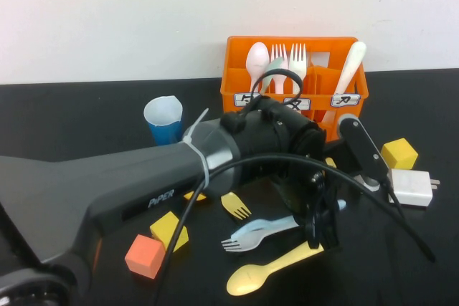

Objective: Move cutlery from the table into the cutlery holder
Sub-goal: Pick up the fork, then place the fork on the box

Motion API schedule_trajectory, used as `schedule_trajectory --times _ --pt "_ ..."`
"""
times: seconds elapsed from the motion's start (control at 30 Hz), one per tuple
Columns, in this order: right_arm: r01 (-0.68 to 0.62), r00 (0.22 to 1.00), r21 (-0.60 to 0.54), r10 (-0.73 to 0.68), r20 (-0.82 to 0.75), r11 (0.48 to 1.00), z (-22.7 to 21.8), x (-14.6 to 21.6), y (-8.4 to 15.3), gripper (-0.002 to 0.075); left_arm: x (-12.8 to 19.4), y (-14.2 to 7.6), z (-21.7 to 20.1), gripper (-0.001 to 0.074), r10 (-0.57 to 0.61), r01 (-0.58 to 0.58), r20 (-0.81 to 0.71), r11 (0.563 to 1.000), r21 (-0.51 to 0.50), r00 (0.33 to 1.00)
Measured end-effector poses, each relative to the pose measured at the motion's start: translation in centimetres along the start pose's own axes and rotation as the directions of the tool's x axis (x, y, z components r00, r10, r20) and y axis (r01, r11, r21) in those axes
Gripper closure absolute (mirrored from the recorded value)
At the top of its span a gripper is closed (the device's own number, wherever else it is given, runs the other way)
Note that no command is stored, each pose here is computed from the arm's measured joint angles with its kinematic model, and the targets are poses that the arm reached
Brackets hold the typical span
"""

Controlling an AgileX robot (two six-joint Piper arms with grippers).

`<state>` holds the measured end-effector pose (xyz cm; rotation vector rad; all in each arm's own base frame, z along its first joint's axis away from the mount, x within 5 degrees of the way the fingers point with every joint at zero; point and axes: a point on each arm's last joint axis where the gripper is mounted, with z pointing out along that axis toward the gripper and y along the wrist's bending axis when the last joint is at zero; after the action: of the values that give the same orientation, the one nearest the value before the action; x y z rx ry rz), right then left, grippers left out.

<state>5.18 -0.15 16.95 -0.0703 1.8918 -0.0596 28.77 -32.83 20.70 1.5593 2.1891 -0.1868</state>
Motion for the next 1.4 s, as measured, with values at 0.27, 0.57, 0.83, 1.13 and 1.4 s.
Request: schedule_trajectory --times 0.27,0.57,0.83,1.13,1.4 --pt "0.0 1.0 0.0 0.0 0.0 1.0 0.0 0.0 0.0 0.0729 -0.8 -1.2 -0.3 0.0682 -0.005 0.004 0.045 1.0 0.011 0.999" --pt "0.0 1.0 0.0 0.0 0.0 1.0 0.0 0.0 0.0 0.073 -4.1 0.4 -5.9 0.0682 -0.074 0.152 0.479 0.98 -0.126 0.875" --pt "0.0 1.0 0.0 0.0 0.0 1.0 0.0 0.0 0.0 0.073 -0.4 3.4 -8.0 0.0682 -0.164 0.443 0.882 0.895 -0.056 0.442" --pt "0.0 1.0 0.0 0.0 0.0 1.0 0.0 0.0 0.0 0.073 1.5 6.3 -10.6 0.0682 -0.072 0.523 0.994 0.852 0.018 0.082" --pt "0.0 1.0 0.0 0.0 0.0 1.0 0.0 0.0 0.0 0.073 0.4 9.3 -11.1 0.0682 -0.017 0.551 0.999 0.835 -0.012 0.048"
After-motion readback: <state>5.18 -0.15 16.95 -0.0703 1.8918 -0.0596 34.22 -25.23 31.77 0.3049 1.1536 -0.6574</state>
